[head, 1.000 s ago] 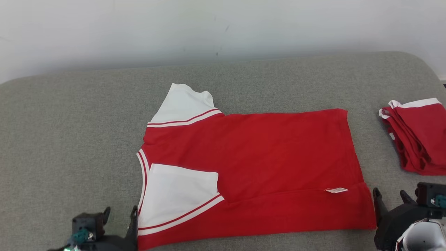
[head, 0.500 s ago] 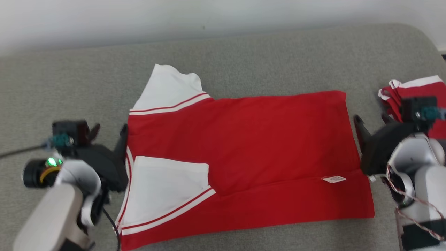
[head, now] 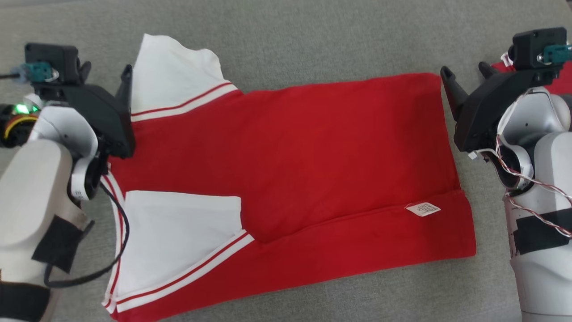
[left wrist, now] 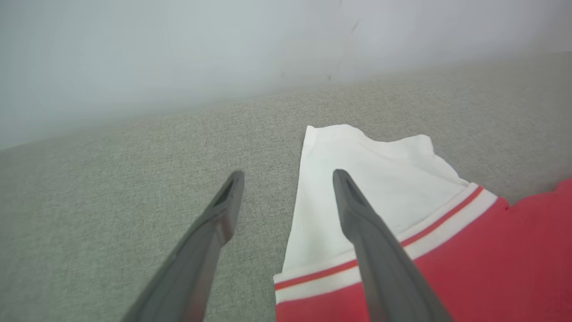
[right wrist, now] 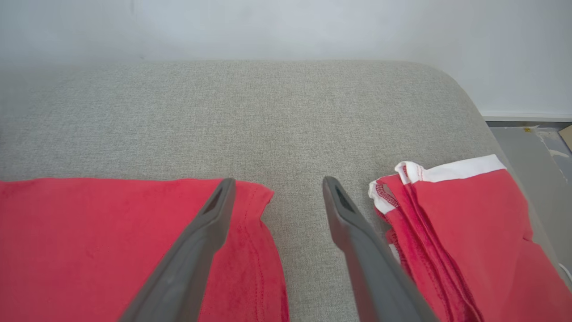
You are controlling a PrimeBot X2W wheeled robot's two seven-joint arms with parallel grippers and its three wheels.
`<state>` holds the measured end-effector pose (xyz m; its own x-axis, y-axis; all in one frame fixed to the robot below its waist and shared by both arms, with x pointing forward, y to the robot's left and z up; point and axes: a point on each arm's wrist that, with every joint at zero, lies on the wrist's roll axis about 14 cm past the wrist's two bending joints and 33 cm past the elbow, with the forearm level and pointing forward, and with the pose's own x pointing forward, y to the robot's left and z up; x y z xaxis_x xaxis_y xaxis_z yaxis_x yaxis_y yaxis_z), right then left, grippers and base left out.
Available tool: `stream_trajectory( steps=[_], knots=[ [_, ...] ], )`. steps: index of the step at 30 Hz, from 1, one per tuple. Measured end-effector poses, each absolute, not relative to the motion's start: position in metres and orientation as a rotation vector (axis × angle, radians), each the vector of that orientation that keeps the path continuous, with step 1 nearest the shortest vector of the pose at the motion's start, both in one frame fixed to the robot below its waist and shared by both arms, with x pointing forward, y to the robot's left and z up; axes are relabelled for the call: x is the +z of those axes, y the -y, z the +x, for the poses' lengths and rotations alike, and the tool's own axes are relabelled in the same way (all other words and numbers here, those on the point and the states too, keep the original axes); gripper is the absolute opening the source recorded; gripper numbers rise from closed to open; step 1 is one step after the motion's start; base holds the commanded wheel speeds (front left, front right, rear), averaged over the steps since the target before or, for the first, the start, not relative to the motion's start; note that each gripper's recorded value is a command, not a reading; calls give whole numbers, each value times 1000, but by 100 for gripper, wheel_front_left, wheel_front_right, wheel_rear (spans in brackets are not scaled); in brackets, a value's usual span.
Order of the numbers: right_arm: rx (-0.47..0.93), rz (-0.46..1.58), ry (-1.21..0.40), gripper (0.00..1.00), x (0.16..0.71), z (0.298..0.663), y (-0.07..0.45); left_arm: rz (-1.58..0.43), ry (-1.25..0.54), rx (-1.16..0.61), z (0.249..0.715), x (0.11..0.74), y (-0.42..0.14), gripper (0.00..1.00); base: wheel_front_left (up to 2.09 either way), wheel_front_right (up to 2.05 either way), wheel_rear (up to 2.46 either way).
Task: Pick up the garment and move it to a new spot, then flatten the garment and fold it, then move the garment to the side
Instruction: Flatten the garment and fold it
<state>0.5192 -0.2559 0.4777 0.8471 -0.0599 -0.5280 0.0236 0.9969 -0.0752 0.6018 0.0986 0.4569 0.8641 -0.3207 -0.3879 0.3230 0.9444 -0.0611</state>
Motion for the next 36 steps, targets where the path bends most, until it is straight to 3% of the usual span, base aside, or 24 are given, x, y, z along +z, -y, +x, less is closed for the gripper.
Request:
stream_trajectory(
  steps=[16, 32, 33, 34, 36],
  knots=[
    [-16, -123, -613, 100, 442, 541, 254, 6, -506, -365, 655, 395, -73, 100, 0, 0, 0],
    [-4, -166, -615, 100, 448, 533, 256, 36, -669, -437, 650, 375, -57, 100, 0, 0, 0],
    [-4, -167, -616, 100, 449, 533, 257, 41, -677, -441, 650, 374, -56, 86, 0, 0, 0],
    [-4, -168, -616, 100, 450, 532, 257, 44, -682, -444, 651, 373, -55, 39, 0, 0, 0],
    [-4, -177, -618, 100, 450, 531, 258, 41, -684, -455, 651, 372, -52, 0, 0, 0, 0]
  ],
)
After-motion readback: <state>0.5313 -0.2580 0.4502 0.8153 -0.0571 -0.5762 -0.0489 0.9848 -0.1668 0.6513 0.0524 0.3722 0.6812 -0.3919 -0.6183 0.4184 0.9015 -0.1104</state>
